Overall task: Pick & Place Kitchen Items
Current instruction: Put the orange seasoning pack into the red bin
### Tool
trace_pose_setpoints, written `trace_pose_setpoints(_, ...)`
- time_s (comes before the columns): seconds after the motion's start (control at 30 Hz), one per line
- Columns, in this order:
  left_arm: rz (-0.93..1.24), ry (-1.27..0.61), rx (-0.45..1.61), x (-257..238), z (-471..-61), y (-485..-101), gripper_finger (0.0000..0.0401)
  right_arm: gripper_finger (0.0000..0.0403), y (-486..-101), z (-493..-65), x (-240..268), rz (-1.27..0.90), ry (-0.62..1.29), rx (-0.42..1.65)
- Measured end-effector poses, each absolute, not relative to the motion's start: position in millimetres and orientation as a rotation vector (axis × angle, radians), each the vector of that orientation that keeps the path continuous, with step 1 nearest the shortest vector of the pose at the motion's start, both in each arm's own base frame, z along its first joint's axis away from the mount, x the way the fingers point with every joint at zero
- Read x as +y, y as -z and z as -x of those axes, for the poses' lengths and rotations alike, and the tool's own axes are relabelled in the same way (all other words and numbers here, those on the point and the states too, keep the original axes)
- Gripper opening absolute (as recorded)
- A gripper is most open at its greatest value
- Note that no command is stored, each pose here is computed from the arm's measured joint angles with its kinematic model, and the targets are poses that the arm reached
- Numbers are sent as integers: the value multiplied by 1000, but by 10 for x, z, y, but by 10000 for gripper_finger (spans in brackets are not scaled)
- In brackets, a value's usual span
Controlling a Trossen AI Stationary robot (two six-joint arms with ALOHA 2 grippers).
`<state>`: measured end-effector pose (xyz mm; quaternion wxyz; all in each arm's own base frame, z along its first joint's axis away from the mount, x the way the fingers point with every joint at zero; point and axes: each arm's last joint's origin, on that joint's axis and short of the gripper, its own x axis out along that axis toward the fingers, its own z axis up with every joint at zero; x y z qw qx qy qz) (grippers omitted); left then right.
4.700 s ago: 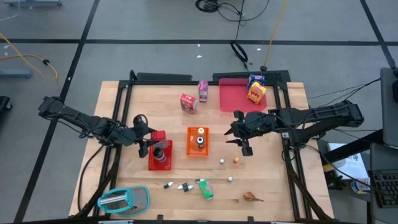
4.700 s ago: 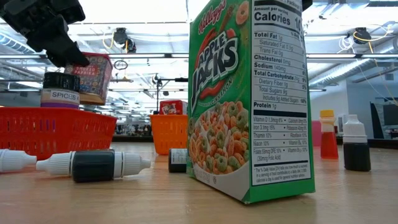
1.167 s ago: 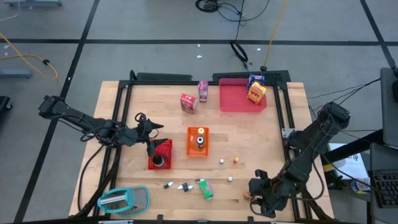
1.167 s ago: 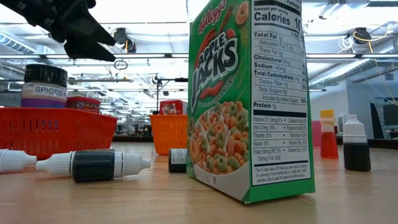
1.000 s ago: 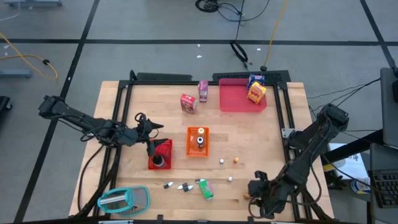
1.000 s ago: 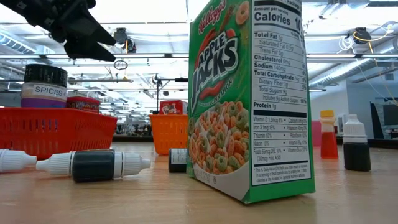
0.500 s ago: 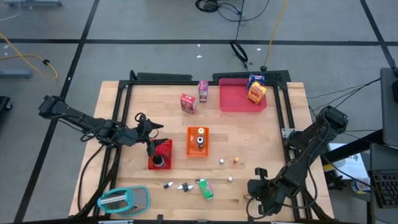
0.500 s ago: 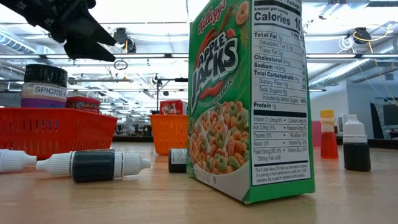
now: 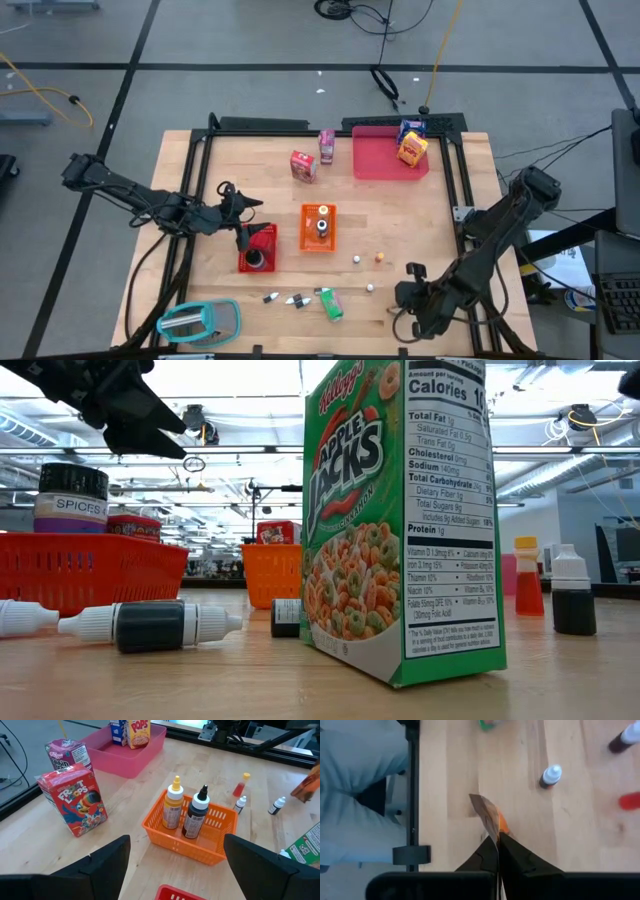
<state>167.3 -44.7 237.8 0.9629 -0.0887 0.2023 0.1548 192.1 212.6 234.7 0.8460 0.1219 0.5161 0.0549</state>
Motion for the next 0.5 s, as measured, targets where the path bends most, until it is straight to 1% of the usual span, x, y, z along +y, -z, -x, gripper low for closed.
trace_pose_setpoints(0.17, 178, -313, 410, -448, -1673, -2378, 324, 1, -2591, -1927, 2042, -254, -160, 1028)
trace_pose_setpoints(0.5, 182, -304, 384, -453, -1686, -2404, 324, 0, -3018, -2037, 1730, -172, -166, 870)
